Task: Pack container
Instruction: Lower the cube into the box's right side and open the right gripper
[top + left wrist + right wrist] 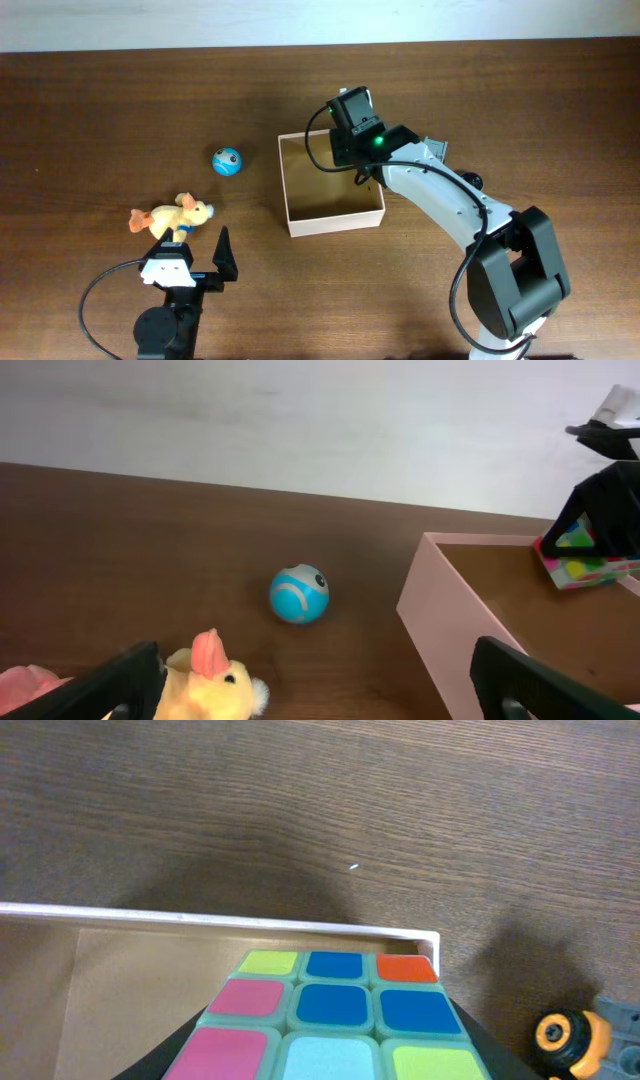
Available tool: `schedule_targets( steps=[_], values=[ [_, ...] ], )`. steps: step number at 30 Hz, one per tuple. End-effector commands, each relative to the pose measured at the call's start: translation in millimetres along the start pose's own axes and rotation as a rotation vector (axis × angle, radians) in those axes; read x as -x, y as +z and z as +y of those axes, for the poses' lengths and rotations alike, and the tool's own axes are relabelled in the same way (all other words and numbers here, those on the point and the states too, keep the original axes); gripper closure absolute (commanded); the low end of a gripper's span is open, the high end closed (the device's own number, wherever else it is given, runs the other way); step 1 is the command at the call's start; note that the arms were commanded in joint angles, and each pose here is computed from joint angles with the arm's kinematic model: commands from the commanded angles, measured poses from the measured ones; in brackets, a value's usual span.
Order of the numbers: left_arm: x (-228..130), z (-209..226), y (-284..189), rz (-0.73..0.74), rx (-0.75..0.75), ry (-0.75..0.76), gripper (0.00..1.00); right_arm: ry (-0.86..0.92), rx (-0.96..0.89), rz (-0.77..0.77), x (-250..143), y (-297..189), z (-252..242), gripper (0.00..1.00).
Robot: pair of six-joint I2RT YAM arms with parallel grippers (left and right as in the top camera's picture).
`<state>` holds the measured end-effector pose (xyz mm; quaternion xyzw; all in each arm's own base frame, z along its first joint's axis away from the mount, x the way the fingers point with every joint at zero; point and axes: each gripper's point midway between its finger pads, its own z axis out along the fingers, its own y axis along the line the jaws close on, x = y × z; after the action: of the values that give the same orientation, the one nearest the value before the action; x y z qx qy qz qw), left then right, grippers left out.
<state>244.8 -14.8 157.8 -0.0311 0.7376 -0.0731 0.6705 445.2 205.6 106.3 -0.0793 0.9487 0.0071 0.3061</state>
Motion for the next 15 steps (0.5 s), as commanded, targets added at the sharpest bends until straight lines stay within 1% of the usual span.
schedule_targets(
  steps=[1, 15],
  values=[
    [-0.7, -2.6, -0.1, -0.003, -0.015, 0.02, 0.01, -0.02, 0.041, -0.029, 15.5, -11.0, 16.5, 0.52],
    [-0.7, -2.6, -0.1, -0.003, -0.015, 0.02, 0.01, -0.052, 0.047, -0.019, 11.9, -13.9, 24.0, 0.53]
  ],
)
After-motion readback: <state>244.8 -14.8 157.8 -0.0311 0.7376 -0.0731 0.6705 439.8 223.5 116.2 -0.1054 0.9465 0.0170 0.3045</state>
